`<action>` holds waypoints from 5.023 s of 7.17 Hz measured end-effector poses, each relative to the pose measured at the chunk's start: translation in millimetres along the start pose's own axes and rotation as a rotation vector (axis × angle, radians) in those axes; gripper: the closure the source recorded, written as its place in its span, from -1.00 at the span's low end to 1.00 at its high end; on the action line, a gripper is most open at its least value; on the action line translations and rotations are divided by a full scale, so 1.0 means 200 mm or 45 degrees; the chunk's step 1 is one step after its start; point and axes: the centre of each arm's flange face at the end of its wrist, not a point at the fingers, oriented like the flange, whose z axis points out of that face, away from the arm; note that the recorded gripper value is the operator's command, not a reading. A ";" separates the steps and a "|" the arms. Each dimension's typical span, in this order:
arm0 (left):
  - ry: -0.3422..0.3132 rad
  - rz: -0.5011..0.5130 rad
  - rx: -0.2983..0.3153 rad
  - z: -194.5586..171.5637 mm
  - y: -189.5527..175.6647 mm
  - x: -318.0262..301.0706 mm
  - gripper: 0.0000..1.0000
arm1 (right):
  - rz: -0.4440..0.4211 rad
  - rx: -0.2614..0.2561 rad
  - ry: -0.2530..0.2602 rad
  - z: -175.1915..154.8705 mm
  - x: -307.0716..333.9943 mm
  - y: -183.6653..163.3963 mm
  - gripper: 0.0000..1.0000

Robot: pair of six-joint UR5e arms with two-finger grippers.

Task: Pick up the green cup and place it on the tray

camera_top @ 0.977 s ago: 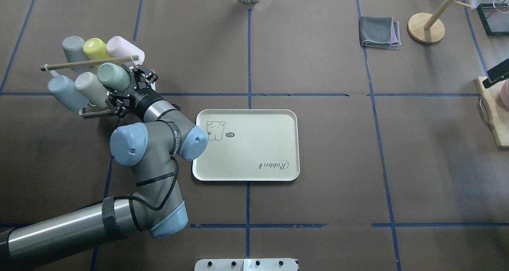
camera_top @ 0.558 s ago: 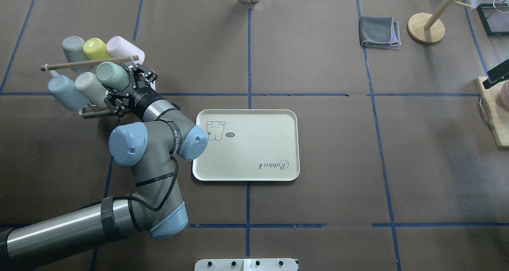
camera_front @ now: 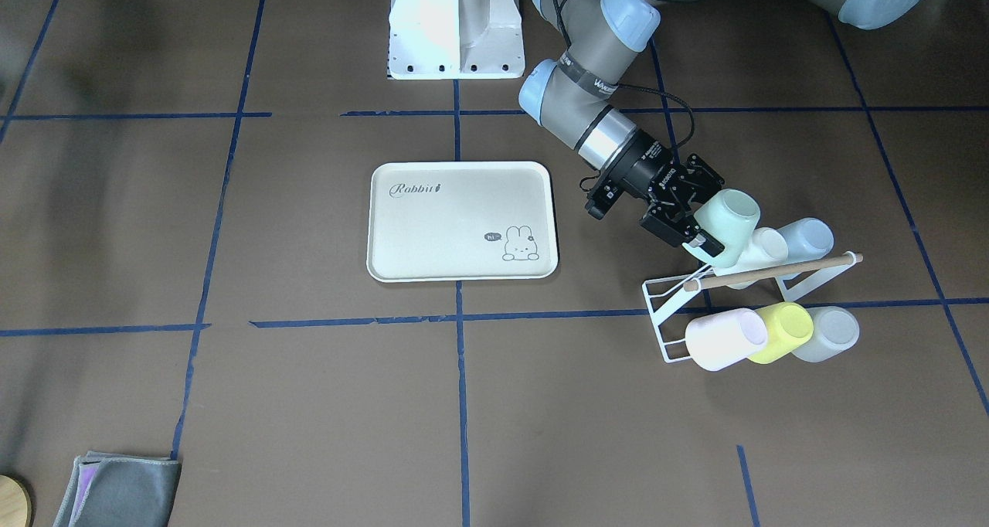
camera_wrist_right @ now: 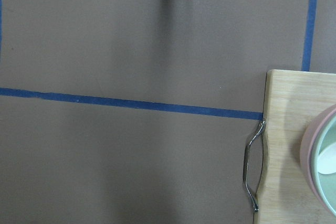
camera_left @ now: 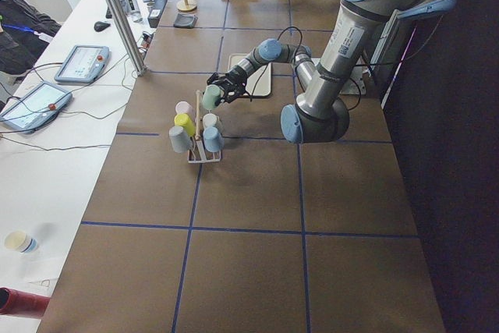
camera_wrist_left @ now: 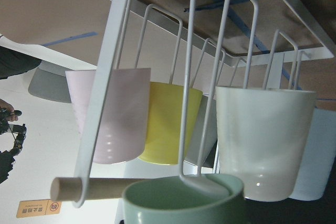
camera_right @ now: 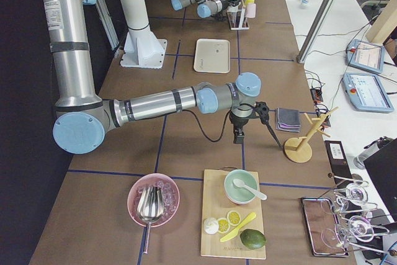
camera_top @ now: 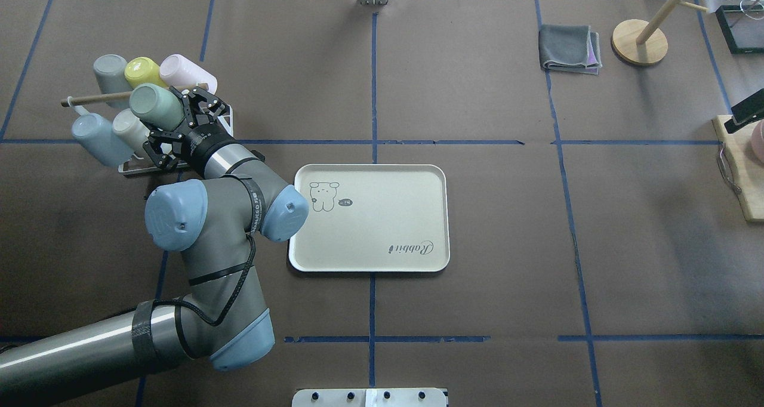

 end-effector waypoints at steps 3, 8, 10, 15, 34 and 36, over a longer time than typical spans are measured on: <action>-0.033 -0.136 0.069 -0.09 0.31 -0.01 -0.05 | 0.000 0.000 0.000 0.00 0.00 0.00 -1.00; 0.098 -0.955 0.539 -0.38 0.64 -0.04 0.07 | -0.009 0.009 -0.002 -0.01 -0.02 -0.01 -1.00; 0.270 -1.286 0.820 -0.52 0.58 -0.05 0.09 | -0.012 0.012 -0.003 -0.02 -0.02 -0.02 -1.00; 0.594 -1.918 1.585 -0.83 0.25 0.00 0.05 | -0.016 0.014 -0.004 -0.02 -0.03 -0.02 -1.00; 0.669 -2.420 2.289 -0.79 -0.53 0.12 -0.25 | -0.004 0.011 0.000 -0.02 -0.02 -0.02 -1.00; 0.661 -2.422 2.275 -0.76 -0.54 0.12 -0.46 | -0.003 0.011 -0.001 -0.02 -0.02 -0.02 -1.00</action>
